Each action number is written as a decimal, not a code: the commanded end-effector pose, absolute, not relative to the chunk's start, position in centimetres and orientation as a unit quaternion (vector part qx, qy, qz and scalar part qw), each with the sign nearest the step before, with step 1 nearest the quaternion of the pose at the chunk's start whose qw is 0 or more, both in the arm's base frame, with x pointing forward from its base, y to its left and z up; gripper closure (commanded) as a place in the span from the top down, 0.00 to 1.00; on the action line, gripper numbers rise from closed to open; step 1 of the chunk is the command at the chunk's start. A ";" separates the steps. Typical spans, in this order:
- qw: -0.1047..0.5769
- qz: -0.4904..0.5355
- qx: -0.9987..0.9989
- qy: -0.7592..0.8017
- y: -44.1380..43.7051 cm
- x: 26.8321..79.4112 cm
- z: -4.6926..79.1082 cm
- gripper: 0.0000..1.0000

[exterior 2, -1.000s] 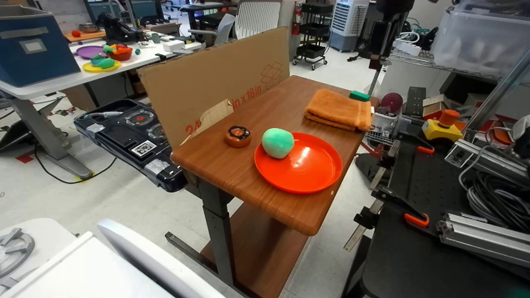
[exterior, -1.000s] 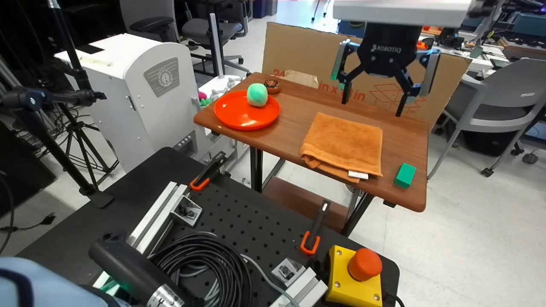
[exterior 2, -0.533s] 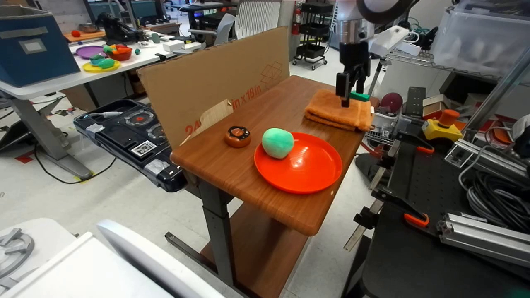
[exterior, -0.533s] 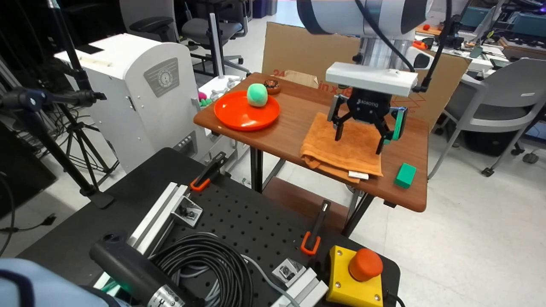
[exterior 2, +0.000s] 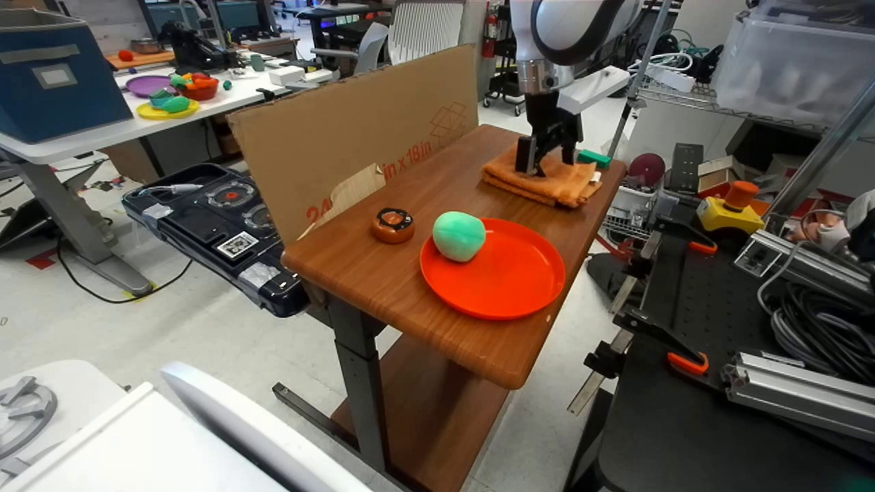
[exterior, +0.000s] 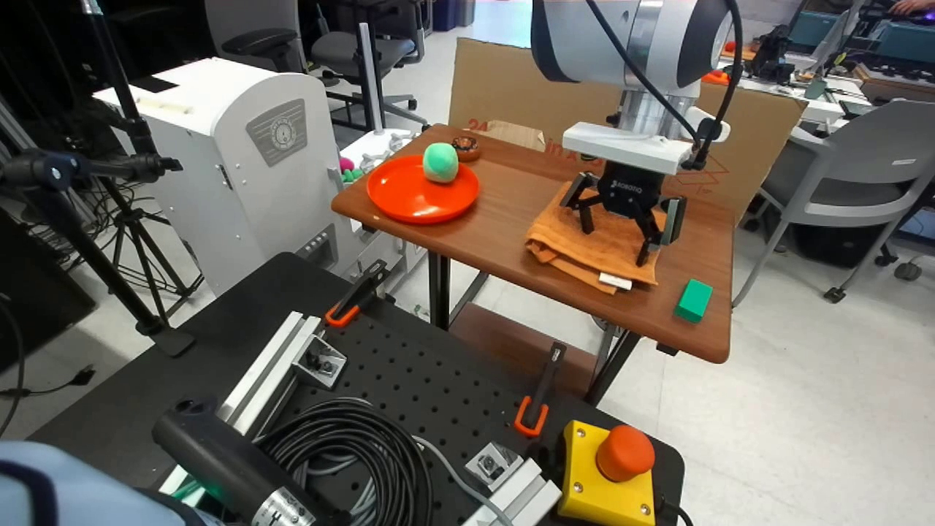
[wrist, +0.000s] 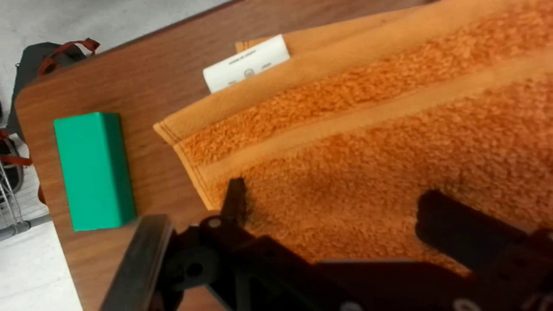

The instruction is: Move the orange towel backwards.

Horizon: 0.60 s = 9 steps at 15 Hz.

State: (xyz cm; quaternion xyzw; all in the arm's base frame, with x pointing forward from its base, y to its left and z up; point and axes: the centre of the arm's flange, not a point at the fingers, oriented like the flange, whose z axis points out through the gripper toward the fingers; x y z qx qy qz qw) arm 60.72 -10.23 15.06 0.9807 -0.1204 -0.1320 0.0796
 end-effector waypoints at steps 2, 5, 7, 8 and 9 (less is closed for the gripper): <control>0.079 -0.117 0.970 -0.199 -10.9 70.0 14.9 1.00; 0.081 -0.105 0.961 -0.243 -11.4 73.5 15.8 1.00; 0.085 -0.106 0.956 -0.261 -11.7 74.6 16.0 1.00; 0.087 -0.111 0.954 -0.263 -11.8 74.7 16.1 1.00; 0.092 -0.123 0.954 -0.256 -11.7 74.4 16.3 1.00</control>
